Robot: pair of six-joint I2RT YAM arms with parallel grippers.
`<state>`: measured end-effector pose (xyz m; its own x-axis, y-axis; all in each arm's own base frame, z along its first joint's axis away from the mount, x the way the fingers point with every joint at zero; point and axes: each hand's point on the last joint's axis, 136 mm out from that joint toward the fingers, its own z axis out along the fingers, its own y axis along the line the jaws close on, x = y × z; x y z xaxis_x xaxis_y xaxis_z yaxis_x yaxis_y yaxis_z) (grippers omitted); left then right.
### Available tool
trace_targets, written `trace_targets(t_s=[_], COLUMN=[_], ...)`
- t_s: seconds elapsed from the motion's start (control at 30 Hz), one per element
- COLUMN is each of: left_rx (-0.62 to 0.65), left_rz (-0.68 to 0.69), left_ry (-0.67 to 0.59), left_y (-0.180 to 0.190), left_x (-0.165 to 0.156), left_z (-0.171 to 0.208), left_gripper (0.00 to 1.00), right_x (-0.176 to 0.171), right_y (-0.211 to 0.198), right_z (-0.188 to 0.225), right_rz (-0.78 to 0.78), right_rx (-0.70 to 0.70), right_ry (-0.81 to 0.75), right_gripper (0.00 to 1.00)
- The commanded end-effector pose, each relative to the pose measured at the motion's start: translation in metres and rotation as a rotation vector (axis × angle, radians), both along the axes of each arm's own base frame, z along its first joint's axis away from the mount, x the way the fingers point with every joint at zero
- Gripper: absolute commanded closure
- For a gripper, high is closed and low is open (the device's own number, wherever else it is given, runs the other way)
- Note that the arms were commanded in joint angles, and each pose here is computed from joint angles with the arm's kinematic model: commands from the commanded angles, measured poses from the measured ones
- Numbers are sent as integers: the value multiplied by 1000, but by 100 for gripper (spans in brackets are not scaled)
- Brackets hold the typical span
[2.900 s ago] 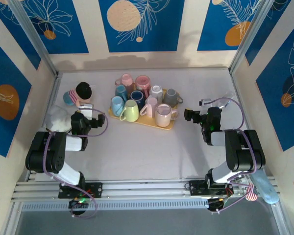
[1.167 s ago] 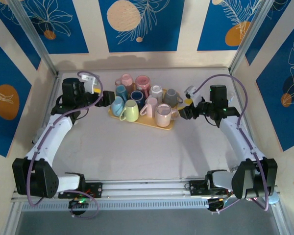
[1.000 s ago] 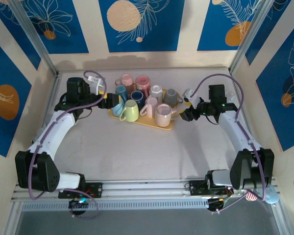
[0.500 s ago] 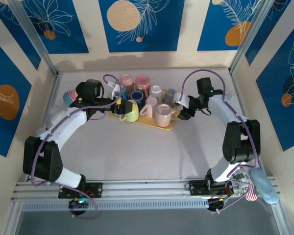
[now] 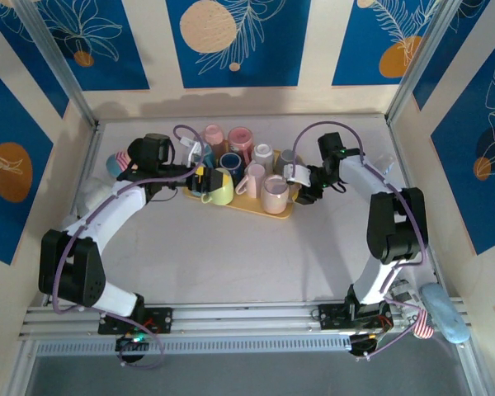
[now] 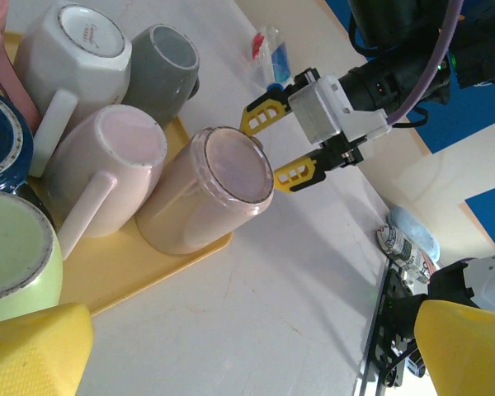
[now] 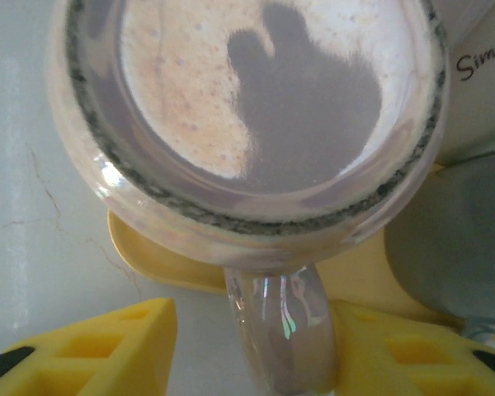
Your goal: Turn the mug right side up
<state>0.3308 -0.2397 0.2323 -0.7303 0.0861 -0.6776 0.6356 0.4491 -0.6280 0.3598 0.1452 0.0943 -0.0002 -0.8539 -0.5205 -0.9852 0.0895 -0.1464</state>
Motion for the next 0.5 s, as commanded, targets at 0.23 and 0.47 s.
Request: trace_targets(t_s=[0.23, 0.47], left_rx=[-10, 0], left_rz=[-19, -14], left_ry=[-25, -40], left_y=[-2, -1], left_x=[-5, -4], left_z=[8, 7], left_gripper=[0, 0], right_x=[-1, -11], right_y=[7, 10], right_z=[-2, 20], right_rz=[53, 27], right_rx=[-26, 16], right_ry=[-2, -27], right_gripper=[71, 96])
